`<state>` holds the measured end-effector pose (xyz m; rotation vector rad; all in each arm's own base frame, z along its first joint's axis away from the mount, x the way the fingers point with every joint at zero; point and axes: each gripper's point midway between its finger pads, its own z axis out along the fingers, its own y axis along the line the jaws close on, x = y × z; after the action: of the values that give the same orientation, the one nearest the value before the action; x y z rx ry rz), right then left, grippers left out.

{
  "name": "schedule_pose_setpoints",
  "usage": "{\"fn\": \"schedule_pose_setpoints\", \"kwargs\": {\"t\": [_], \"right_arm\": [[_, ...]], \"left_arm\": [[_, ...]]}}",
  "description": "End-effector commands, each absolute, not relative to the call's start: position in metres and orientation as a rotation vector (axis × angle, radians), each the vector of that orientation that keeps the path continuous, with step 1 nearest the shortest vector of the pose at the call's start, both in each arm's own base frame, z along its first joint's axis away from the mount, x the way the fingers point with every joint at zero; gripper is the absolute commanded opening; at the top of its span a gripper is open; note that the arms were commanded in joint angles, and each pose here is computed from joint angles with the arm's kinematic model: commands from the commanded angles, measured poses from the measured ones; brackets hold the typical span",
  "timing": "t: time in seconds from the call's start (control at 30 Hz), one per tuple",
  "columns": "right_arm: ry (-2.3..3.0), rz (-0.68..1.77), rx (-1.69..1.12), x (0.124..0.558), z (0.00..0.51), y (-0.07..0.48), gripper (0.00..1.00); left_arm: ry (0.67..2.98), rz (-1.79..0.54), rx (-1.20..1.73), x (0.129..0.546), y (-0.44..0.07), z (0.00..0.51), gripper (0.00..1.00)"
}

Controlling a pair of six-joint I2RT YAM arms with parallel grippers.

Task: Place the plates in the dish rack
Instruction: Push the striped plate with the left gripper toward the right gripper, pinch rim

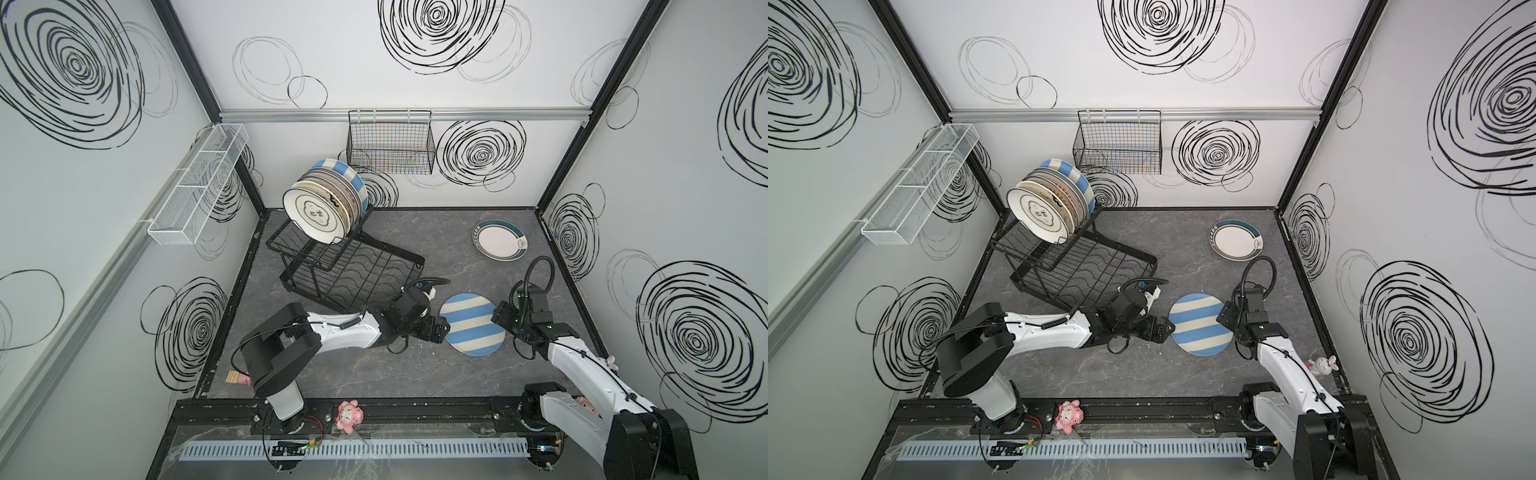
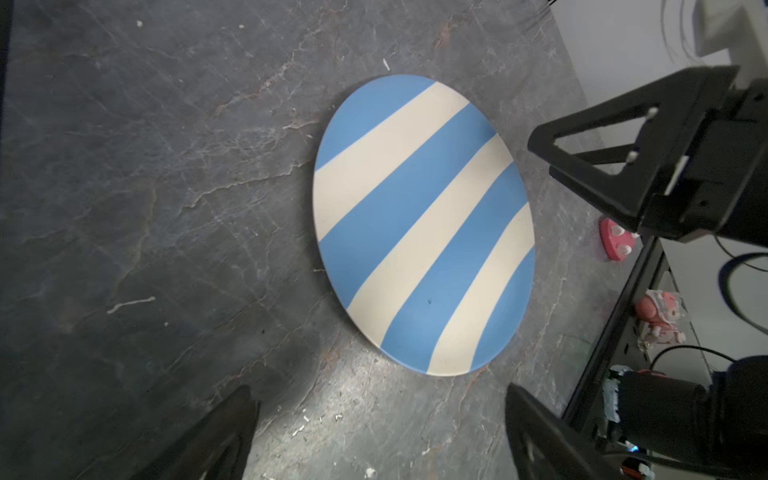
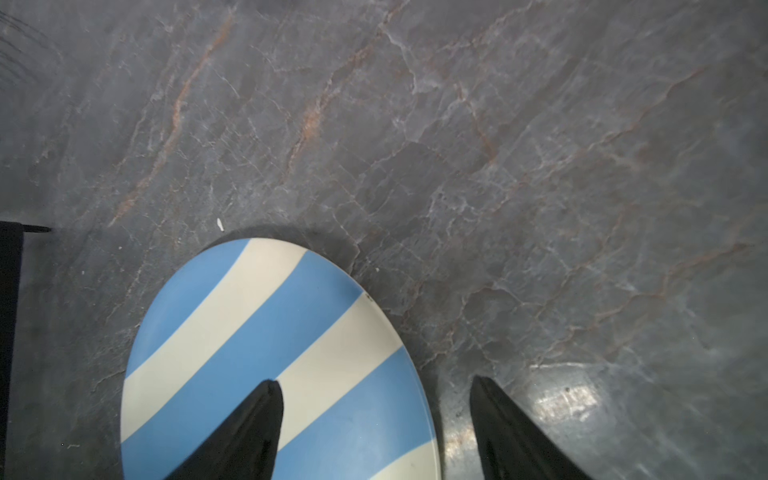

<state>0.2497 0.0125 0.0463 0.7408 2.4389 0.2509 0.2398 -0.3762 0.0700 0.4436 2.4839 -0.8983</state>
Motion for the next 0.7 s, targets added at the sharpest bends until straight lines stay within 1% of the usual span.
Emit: {"fn": "schedule_pose_setpoints", "kwargs": {"t": [0.0, 0.3, 0.5, 0.67], "right_arm": [[2.433, 0.314, 0.722, 0.251, 0.041, 0.018, 0.76], [2.508, 0.489, 0.661, 0.242, 0.025, 0.041, 0.77], [2.579, 0.519, 0.667, 0.234, 0.015, 0.045, 0.77], [2.585, 0.563, 0.659, 0.232, 0.015, 0.05, 0.77]], "left_arm": [[2.419, -0.951, 0.431, 0.252, -0.396, 0.083, 0.96], [2.443, -0.946, 0.452, 0.256, -0.408, 0.065, 0.96], [2.461, -0.939, 0.48, 0.253, -0.415, 0.05, 0.96], [2.427, -0.949, 0.542, 0.255, -0.424, 0.049, 0.96]]}}
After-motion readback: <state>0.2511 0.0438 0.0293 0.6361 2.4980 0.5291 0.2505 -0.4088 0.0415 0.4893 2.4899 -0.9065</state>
